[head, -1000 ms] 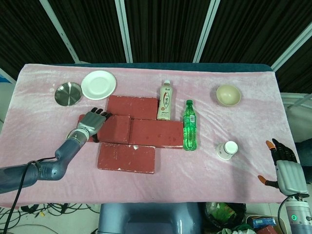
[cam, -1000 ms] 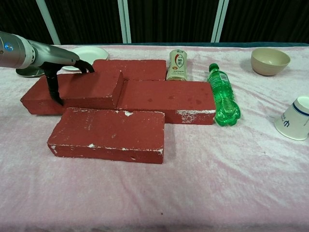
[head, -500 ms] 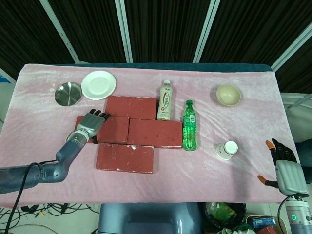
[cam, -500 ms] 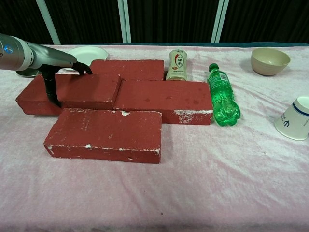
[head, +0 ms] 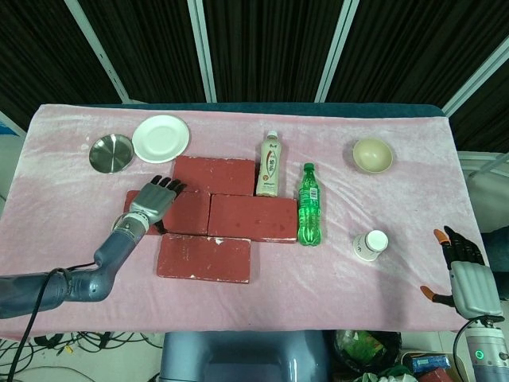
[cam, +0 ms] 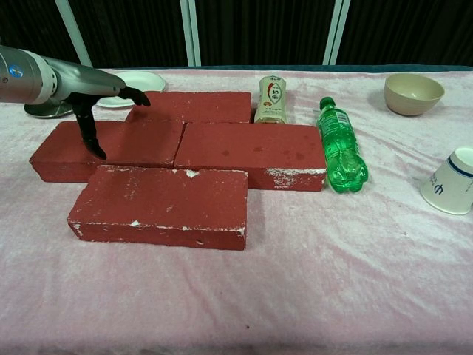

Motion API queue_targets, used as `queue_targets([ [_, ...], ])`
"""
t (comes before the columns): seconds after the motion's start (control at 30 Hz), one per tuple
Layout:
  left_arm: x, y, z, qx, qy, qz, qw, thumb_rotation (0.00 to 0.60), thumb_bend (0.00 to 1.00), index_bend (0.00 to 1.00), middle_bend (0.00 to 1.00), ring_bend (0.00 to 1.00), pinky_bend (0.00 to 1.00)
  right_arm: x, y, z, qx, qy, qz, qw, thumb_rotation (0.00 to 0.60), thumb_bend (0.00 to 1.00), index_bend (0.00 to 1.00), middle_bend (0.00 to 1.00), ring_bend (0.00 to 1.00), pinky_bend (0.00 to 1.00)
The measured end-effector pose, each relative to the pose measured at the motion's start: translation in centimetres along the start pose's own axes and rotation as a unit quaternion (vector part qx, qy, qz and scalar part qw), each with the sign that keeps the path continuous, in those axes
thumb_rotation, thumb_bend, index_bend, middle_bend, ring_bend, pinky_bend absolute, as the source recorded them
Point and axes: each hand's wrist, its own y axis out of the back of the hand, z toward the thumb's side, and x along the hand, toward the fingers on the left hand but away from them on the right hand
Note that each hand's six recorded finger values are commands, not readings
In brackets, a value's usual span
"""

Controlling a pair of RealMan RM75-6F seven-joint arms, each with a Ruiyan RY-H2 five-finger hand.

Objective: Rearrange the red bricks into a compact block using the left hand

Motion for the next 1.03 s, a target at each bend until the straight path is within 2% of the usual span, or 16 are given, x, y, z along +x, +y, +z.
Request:
queue_targets([
  [0.2,-2.7,2.3,-1.0,0.000,-0.005,0.045,0.9990,0.600,0.00,0.00,0.03,0.00,0.00,0.0,0.1,0.0,0.001,-0.001,-0.001,1.0000,0.600,0.04,0.00,0.00,0.00,0.08],
  [0.33,-6.0,3.8,-2.9,0.009,-0.002,0.097,0.9952,0.600,0.00,0.00,0.04,0.00,0.00,0.0,0.1,0.0,0.002,-0.001,-0.003,1.0000,0.600,0.04,0.00,0.00,0.00,0.08],
  [0.47,-10.0,3.8,-5.5,0.019,0.010,0.151,0.9883,0.600,0.00,0.00,0.04,0.00,0.00,0.0,0.1,0.1,0.006,0.001,-0.004,1.0000,0.600,0.04,0.00,0.00,0.00,0.08],
  [0.57,-13.6,2.4,-7.8,0.017,0.025,0.187,0.9818,0.600,0.00,0.01,0.04,0.00,0.00,0.0,0.1,0.2,0.008,0.003,-0.006,0.9999,0.600,0.04,0.00,0.00,0.00,0.08],
  [0.7,-18.7,-1.2,-11.3,-0.020,0.063,0.212,0.9750,0.600,0.00,0.01,0.03,0.00,0.00,0.1,0.1,0.2,0.011,0.003,-0.008,0.9999,0.600,0.04,0.00,0.00,0.00,0.08],
  [0.9,-23.9,-6.9,-14.8,-0.098,0.107,0.222,0.9641,0.600,0.00,0.00,0.03,0.00,0.00,0.1,0.2,0.2,0.013,0.004,-0.012,0.9998,0.600,0.04,0.00,0.00,0.00,0.08],
  [1.03,-25.2,-9.9,-15.8,-0.134,0.118,0.213,0.9606,0.600,0.00,0.00,0.04,0.00,0.00,0.1,0.3,0.3,0.015,0.009,-0.016,0.9997,0.600,0.04,0.00,0.00,0.00,0.08],
])
